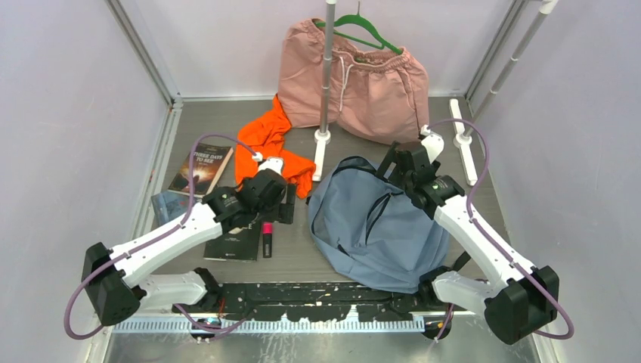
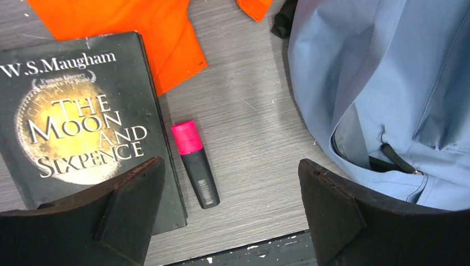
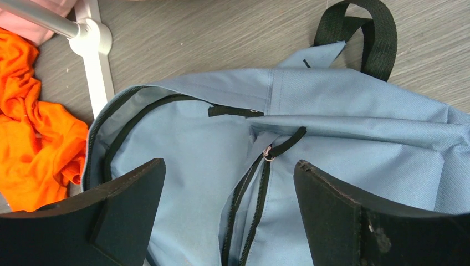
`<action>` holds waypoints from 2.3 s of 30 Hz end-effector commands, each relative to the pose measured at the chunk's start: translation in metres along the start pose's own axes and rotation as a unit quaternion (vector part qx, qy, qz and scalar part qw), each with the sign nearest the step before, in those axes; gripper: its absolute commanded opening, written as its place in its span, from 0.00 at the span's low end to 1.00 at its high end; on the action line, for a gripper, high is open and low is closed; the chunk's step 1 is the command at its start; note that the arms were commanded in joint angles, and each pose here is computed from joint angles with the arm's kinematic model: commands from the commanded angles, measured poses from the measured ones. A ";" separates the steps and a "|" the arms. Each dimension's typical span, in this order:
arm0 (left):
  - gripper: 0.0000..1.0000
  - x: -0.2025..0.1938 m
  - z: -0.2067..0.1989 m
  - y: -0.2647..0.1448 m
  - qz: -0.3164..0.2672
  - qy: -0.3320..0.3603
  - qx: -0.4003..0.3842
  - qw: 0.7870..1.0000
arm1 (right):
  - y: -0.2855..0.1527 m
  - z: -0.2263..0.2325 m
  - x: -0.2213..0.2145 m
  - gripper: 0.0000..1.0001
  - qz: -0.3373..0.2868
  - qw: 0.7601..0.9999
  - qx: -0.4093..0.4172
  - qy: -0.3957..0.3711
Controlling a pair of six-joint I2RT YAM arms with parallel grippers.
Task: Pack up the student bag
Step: Adjust the student bag at the center of the board.
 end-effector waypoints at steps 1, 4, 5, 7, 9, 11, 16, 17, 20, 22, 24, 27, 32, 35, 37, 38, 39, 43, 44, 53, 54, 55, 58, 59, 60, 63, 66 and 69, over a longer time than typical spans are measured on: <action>0.90 0.001 -0.008 0.003 -0.023 -0.017 -0.041 0.999 | 0.002 0.004 0.003 0.91 -0.012 1.000 0.011 0.008; 0.90 -0.005 -0.015 0.007 0.001 -0.003 -0.069 0.998 | 0.005 0.003 0.002 0.91 -0.011 1.000 0.001 0.009; 0.89 -0.005 -0.017 0.009 0.005 -0.003 -0.074 0.997 | 0.005 0.003 0.003 0.92 -0.013 1.000 -0.003 0.009; 0.89 -0.005 -0.024 0.011 0.006 -0.002 -0.085 0.996 | 0.005 0.003 0.003 0.92 -0.013 1.000 -0.004 0.008; 0.89 -0.003 -0.033 0.012 0.002 0.002 -0.097 0.995 | 0.005 0.004 0.003 0.92 -0.012 1.000 -0.002 0.006; 0.90 0.000 -0.042 0.014 -0.002 0.011 -0.103 0.995 | 0.005 0.003 0.003 0.92 -0.011 1.000 -0.002 0.005; 0.90 0.017 -0.068 0.022 -0.013 0.039 -0.095 0.995 | 0.002 0.001 0.002 0.92 -0.012 1.000 0.001 0.005; 0.90 0.022 -0.073 0.025 -0.015 0.041 -0.087 0.995 | 0.001 0.002 0.002 0.92 -0.010 1.000 0.004 0.006; 0.90 0.032 -0.083 0.036 -0.016 0.048 -0.073 0.996 | -0.004 0.003 0.001 0.91 -0.001 1.000 0.015 0.011; 0.88 0.037 -0.087 0.045 -0.023 0.052 -0.060 0.997 | -0.006 0.001 -0.002 0.91 0.005 1.000 0.023 0.017; 0.86 0.041 -0.091 0.054 -0.027 0.058 -0.055 0.996 | -0.008 0.000 -0.006 0.91 0.010 0.999 0.032 0.022; 0.79 0.044 -0.098 0.068 -0.019 0.068 -0.050 0.996 | -0.008 -0.001 -0.011 0.91 0.020 0.999 0.038 0.029; 0.55 0.047 -0.088 0.093 0.012 0.034 -0.031 0.999 | -0.007 0.007 -0.018 0.90 0.051 0.996 0.071 0.033; 0.12 0.046 -0.073 0.099 0.030 -0.011 -0.055 0.998 | -0.008 0.020 -0.029 0.90 0.095 0.987 0.132 0.015; 0.00 0.046 -0.061 0.097 0.035 -0.047 -0.088 0.994 | -0.007 0.027 -0.040 0.90 0.117 0.983 0.144 0.004; 0.00 0.045 -0.056 0.096 0.036 -0.064 -0.110 0.991 | -0.006 0.031 -0.046 0.90 0.124 0.981 0.146 -0.005; 0.00 0.044 -0.051 0.095 0.038 -0.080 -0.134 0.987 | -0.006 0.035 -0.052 0.90 0.128 0.981 0.148 -0.014; 0.00 0.030 -0.040 0.098 0.052 -0.125 -0.201 0.970 | -0.012 0.062 -0.076 0.87 0.145 0.972 0.174 -0.057; 0.00 0.027 -0.039 0.100 0.055 -0.130 -0.206 0.968 | -0.012 0.069 -0.082 0.86 0.148 0.971 0.176 -0.067; 0.00 0.015 -0.042 0.109 0.080 -0.161 -0.231 0.956 | 0.029 0.100 -0.120 0.71 0.162 0.972 0.143 -0.096; 0.00 0.015 -0.042 0.109 0.081 -0.162 -0.233 0.955 | 0.035 0.103 -0.125 0.71 0.168 0.971 0.137 -0.098; 0.00 0.016 -0.043 0.108 0.081 -0.161 -0.237 0.955 | 0.041 0.106 -0.129 0.72 0.173 0.971 0.126 -0.102; 0.00 0.015 -0.044 0.108 0.085 -0.159 -0.244 0.953 | 0.057 0.106 -0.142 0.71 0.179 0.973 0.093 -0.110; 0.00 0.014 -0.044 0.108 0.087 -0.158 -0.245 0.953 | 0.061 0.106 -0.145 0.65 0.179 0.974 0.093 -0.106; 0.00 0.013 -0.044 0.108 0.088 -0.158 -0.246 0.952 | 0.063 0.106 -0.148 0.60 0.177 0.974 0.096 -0.105; 0.00 0.012 -0.044 0.108 0.098 -0.161 -0.243 0.952 | 0.064 0.106 -0.147 0.10 0.169 0.974 0.107 -0.109; 0.00 0.014 -0.044 0.105 0.107 -0.158 -0.243 0.951 | 0.052 0.106 -0.135 0.01 0.163 0.971 0.120 -0.130; 0.00 0.017 -0.039 0.104 0.103 -0.165 -0.225 0.955 | 0.024 0.099 -0.116 0.01 0.147 0.964 0.162 -0.149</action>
Point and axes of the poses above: each gripper's point midway between its finger pads, its own y axis out along the fingers, its own z axis along the line the jaws close on, x = y × z, the point moved 8 cm from there along -y, back along the fingers, and after that the axes turned 4 degrees about y, right-handed, at the moved point
